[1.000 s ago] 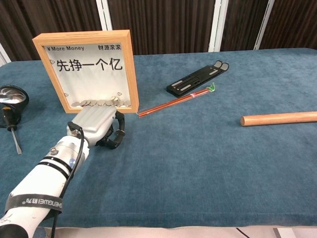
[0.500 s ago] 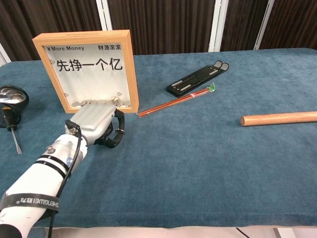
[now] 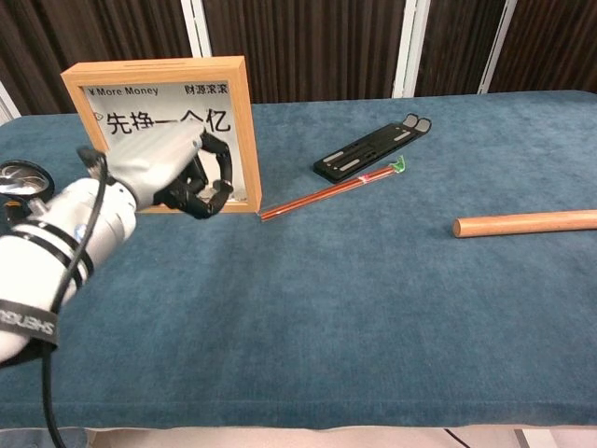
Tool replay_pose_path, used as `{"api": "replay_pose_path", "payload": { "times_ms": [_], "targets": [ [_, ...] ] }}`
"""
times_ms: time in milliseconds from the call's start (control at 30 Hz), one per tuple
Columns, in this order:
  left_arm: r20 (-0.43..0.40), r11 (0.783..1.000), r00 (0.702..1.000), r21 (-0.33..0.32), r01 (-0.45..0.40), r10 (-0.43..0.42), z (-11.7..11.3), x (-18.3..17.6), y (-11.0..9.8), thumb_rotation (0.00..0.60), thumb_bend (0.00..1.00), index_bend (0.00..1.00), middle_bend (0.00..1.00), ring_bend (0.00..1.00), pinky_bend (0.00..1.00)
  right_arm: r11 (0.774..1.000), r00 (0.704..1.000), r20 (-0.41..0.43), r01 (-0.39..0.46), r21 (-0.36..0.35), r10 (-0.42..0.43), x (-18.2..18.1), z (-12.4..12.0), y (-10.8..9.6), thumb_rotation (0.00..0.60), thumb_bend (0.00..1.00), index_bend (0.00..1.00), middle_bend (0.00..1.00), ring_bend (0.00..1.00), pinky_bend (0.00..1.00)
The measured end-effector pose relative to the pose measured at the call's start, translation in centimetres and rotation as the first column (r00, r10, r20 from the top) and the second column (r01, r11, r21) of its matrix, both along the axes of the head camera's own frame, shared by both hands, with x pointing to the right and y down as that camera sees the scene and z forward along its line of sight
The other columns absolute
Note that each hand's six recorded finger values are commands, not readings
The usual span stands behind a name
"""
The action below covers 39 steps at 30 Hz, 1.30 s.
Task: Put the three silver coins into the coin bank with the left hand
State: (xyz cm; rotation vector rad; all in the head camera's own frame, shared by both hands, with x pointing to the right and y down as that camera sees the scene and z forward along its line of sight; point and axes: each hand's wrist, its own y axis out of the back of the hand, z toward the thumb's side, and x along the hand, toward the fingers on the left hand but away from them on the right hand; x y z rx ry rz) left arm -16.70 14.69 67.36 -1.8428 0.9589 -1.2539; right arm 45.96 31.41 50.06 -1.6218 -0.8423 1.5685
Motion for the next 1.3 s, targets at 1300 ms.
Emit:
{"api": "replay_pose_path", "payload": {
  "times_ms": [1300],
  "targets": [
    [0.257,0.985,0.951,0.064,0.162,-0.173,-6.2,-4.3,-14.4,0.6,0.45,0.59,1.0,1.0,1.0,0.999,0.999,0.005,-0.032,-0.007,0.033,0.5,0.2,-0.9,0.6,0.22,0.0,0.0,0.0,0.0]
  ]
}}
